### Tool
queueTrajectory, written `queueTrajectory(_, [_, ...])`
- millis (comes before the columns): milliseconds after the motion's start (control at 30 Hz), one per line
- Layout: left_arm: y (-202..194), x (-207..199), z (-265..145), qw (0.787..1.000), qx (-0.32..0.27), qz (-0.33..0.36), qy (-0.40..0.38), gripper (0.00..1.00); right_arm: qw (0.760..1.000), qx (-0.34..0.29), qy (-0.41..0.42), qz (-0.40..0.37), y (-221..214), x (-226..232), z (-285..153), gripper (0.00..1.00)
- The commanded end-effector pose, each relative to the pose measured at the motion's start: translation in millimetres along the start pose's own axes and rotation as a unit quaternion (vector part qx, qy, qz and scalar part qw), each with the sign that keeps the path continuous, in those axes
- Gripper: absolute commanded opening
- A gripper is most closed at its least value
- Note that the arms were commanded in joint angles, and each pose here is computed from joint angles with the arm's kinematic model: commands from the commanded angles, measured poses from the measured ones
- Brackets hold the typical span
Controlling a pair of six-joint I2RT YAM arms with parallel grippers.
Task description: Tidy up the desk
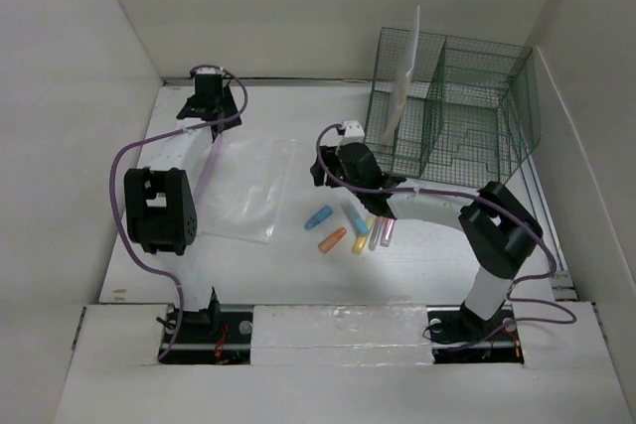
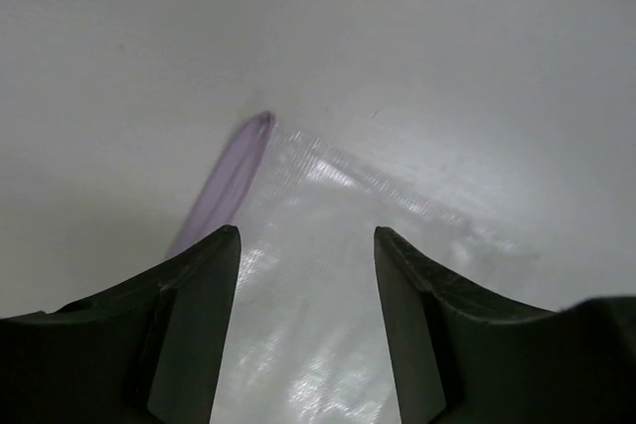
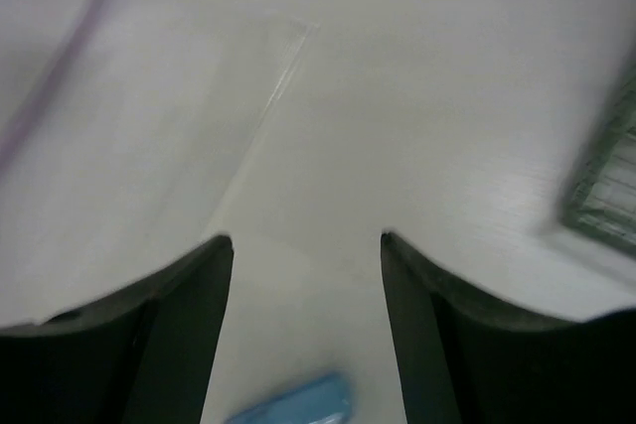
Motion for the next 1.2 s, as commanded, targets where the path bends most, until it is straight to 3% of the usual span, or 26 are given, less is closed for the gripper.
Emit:
queueTrajectory(0, [-15,29,-7,0.986,0.098,0.136,0.021,0.52,0.990,0.004,0.138,0.005,8,14,-15,0.66])
queueTrajectory(433, [-57,55,21,0.975,0.147,0.157,0.062,0.54,0.983,0.005,0.182,-0.008,6,27,-27,0.68])
queueTrajectory(767, [-63,55,44,0.970,0.162,0.161,0.083,0.52,0.982,0.001,0.188,-0.010,6,28,-27,0.67])
queueTrajectory(1133, [-67,56,62,0.967,0.165,0.167,0.097,0.46,0.981,0.007,0.192,-0.012,0,31,-24,0.68])
queueTrajectory(1167, [-66,54,64,0.967,0.168,0.167,0.094,0.42,0.981,0.005,0.193,-0.012,1,31,-24,0.68])
Point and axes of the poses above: each gripper's point midway between its finger pads, its own z axis out along the fingers, its own x axis along the line the jaws close on, y = z × x, the point moved 10 cm from there along -z, back along the fingers, and after that the axes turned 2 degrees about -z, right-handed, at the moved point
